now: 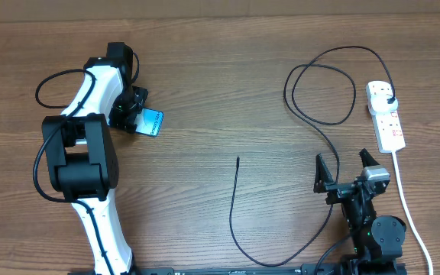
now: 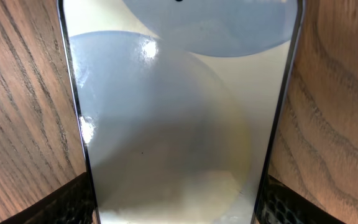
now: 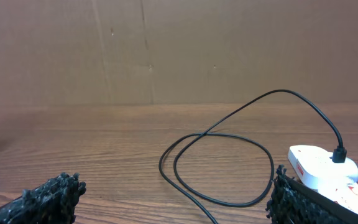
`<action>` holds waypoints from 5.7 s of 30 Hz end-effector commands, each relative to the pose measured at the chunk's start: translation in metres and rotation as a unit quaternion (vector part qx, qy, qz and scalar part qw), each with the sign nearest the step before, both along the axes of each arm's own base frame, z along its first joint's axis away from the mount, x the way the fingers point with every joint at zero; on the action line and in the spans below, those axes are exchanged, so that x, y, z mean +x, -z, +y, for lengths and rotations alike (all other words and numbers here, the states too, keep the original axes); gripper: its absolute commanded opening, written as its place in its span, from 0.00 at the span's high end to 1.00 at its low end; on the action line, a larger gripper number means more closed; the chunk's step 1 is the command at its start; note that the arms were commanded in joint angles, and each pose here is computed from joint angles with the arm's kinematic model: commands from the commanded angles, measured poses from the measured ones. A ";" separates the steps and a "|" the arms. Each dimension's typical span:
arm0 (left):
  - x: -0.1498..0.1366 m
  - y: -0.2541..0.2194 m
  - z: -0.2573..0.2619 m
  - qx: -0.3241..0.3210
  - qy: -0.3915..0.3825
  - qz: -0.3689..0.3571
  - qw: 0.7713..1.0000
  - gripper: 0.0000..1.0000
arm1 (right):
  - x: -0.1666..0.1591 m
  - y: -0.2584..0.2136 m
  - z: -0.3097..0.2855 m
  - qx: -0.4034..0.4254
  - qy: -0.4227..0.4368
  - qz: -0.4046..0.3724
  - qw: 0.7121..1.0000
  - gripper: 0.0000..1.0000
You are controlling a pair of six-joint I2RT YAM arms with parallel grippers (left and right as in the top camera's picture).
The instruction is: Plug charger to phone and switch on socket
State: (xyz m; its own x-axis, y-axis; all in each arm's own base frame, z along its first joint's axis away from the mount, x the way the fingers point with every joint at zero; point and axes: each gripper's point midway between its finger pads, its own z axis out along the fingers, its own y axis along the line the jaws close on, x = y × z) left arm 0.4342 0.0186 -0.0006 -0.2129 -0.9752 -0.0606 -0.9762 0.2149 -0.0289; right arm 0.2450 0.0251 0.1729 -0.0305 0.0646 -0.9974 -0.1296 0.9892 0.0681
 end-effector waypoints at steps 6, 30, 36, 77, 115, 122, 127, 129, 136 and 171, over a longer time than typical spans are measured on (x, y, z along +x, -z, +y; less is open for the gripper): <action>-0.020 0.037 0.001 -0.011 -0.009 0.046 0.999 0.96 | 0.000 0.002 -0.002 -0.001 0.004 -0.002 1.000 0.00; 0.026 -0.011 0.001 -0.011 0.024 -0.022 0.999 0.96 | 0.000 0.002 -0.002 -0.001 0.004 -0.002 1.000 0.00; 0.038 -0.032 0.001 -0.010 0.032 -0.038 0.999 0.96 | 0.000 0.002 -0.002 -0.001 0.004 -0.002 1.000 0.00; 0.043 -0.203 -0.186 -0.589 0.170 -0.137 0.778 0.96 | 0.000 0.002 -0.002 -0.001 0.004 -0.002 1.000 0.00; 0.037 -0.219 -0.194 -0.627 0.184 -0.140 0.744 0.96 | 0.000 0.002 -0.002 -0.001 0.004 -0.002 1.000 0.00; 0.037 -0.219 -0.194 -0.626 0.187 -0.143 0.743 0.96 | 0.000 0.002 -0.002 -0.001 0.004 -0.002 1.000 0.00; 0.037 -0.220 -0.194 -0.627 0.187 -0.143 0.742 0.96 | 0.000 0.002 -0.002 -0.001 0.004 -0.002 1.000 0.00; 0.037 -0.220 -0.195 -0.627 0.188 -0.143 0.742 0.96 | 0.000 0.002 -0.002 -0.001 0.004 -0.002 1.000 0.00; 0.037 -0.219 -0.195 -0.626 0.188 -0.143 0.743 0.96 | 0.000 0.002 -0.002 -0.001 0.004 -0.002 1.000 0.00; 0.035 -0.121 -0.205 -0.327 0.281 -0.109 0.896 0.96 | -0.010 -0.066 0.010 0.046 -0.037 -0.134 0.989 0.00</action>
State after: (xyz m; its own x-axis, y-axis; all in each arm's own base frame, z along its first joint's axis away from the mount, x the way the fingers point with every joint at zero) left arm 0.4615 -0.1881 0.1122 -0.7080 -0.5626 0.4269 -0.7048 0.5244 -0.4778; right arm 0.2392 0.0332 0.2254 0.1775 0.0898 -0.9800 -0.1922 0.9798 0.0550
